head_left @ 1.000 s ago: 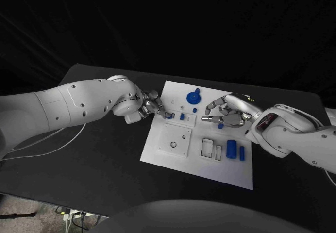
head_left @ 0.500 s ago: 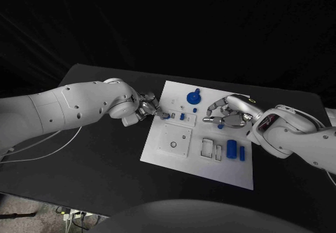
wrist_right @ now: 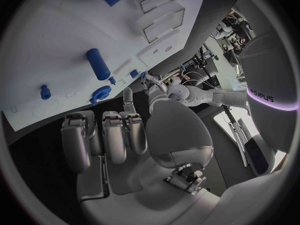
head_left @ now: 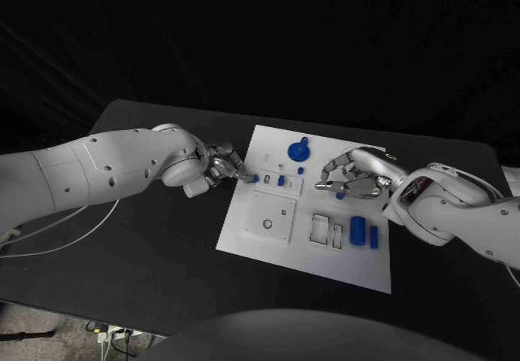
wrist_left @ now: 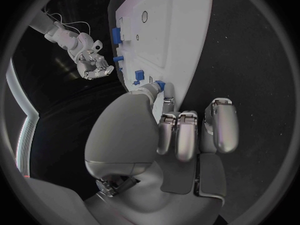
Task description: Assemble the parts on the task board
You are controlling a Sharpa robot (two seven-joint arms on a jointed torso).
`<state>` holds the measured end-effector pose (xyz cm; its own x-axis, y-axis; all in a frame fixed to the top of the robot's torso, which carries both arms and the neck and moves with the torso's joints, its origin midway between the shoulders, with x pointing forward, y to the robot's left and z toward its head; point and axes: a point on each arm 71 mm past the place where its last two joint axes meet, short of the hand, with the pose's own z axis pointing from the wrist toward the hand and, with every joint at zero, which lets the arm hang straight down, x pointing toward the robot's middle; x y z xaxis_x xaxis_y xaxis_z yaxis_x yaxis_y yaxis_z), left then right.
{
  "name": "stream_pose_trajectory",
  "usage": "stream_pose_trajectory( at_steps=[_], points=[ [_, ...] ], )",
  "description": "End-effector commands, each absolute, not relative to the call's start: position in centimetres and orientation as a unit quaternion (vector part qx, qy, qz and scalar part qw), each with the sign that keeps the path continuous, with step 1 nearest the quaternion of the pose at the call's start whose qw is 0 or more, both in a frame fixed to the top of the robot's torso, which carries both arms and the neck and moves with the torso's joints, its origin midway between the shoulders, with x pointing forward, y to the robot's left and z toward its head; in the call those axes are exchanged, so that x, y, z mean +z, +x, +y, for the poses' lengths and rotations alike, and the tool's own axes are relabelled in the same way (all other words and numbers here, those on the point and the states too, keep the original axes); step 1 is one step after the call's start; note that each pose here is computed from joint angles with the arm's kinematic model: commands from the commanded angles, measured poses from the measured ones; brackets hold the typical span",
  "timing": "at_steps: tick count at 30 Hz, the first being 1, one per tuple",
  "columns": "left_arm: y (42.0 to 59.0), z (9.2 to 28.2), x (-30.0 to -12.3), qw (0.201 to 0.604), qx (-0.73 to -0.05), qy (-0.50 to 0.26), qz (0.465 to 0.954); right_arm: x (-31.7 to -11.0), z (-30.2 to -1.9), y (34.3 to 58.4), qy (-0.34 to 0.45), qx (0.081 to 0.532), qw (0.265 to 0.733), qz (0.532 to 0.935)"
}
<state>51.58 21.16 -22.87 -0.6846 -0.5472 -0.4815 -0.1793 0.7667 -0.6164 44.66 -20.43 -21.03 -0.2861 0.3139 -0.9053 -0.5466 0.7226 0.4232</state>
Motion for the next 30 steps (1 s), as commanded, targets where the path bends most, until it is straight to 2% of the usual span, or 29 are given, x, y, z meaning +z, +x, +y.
stream_pose_trajectory(
  at_steps=[1, 10, 23, 27, 30],
  points=[
    [51.4, 21.6, -23.0, 0.341, -0.276, -0.222, 0.871, -21.3, -20.5, 44.6, -0.076, 0.359, 0.583, 0.725],
    [51.4, 21.7, -21.7, 0.32, -0.306, -0.235, 0.865, -21.5, -20.8, 44.6, -0.064, 0.356, 0.576, 0.733],
    [51.4, 21.9, -21.3, 0.306, -0.307, -0.247, 0.867, -21.8, -21.2, 44.6, -0.05, 0.35, 0.568, 0.743],
    [51.3, 22.2, -21.0, 0.314, -0.308, -0.245, 0.864, -21.7, -20.9, 44.7, -0.053, 0.352, 0.571, 0.74],
    [51.4, 22.4, -20.2, 0.342, -0.314, -0.221, 0.857, -21.4, -20.5, 44.7, -0.058, 0.358, 0.578, 0.731]
  ],
)
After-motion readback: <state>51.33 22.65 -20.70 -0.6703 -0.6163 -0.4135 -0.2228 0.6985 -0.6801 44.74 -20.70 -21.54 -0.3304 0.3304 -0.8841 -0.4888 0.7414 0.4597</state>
